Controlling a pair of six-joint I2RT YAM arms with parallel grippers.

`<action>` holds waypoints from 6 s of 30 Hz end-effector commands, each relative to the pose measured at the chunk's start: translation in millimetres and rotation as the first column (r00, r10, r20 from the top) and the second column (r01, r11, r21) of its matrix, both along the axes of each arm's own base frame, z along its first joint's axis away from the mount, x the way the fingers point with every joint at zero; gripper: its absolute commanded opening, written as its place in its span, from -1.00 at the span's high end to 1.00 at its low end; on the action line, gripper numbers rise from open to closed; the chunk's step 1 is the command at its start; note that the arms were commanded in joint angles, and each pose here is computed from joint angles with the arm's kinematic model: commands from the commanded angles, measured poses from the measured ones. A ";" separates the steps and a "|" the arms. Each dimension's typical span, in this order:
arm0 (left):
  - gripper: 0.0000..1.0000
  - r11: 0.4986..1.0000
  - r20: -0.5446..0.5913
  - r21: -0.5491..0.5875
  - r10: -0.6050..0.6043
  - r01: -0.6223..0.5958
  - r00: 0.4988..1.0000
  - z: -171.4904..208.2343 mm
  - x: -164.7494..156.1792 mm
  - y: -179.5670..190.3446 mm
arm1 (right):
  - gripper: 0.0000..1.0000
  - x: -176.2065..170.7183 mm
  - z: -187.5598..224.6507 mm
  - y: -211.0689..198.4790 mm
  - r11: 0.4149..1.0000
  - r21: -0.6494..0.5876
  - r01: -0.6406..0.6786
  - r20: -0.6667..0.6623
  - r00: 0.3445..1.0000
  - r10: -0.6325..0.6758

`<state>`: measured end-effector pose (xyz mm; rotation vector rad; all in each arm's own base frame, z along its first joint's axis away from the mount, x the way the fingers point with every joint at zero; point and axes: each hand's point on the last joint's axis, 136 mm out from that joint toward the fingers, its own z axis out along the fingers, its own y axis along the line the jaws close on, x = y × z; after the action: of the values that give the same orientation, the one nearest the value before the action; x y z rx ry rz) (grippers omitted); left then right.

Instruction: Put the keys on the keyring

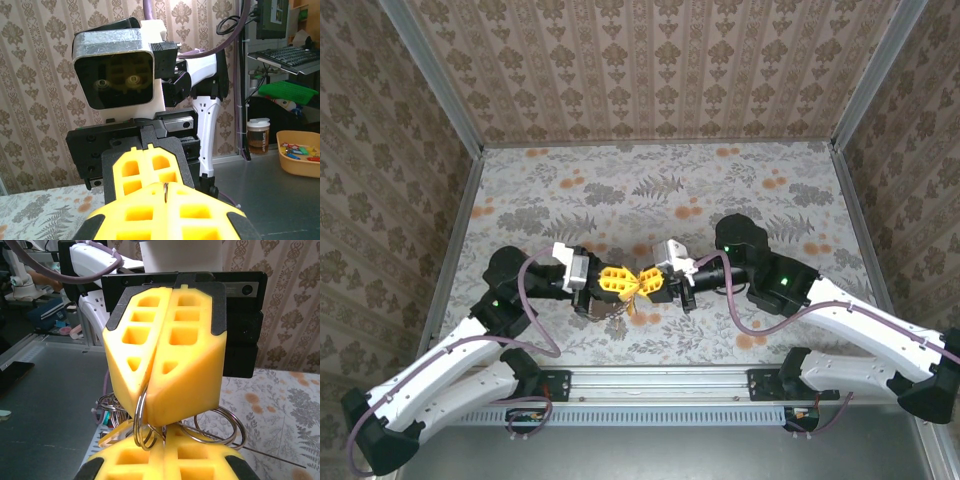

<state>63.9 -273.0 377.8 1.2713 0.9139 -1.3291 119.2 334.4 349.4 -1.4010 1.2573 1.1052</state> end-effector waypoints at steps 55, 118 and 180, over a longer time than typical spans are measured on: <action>1.00 1.000 0.022 -0.023 0.014 -0.014 1.000 13.9 -4.4 6.2 | 0.87 -0.8 8.5 -8.2 0.992 0.115 0.048 0.064 0.996 -0.056; 1.00 0.527 -0.201 0.641 0.817 -0.558 0.541 -161.7 194.5 10.6 | -1.00 135.2 -81.1 -149.8 0.516 -0.014 0.857 -0.139 0.509 -0.849; -1.00 -0.434 0.070 0.547 0.876 -0.716 -0.477 -222.1 261.7 286.3 | -1.00 252.5 -214.1 -326.8 -0.133 -0.079 0.988 0.009 -0.132 -0.991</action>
<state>319.6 -14.4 150.5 -0.1468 2.0820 0.1417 358.9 10.2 118.0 0.0353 1.9402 -0.0799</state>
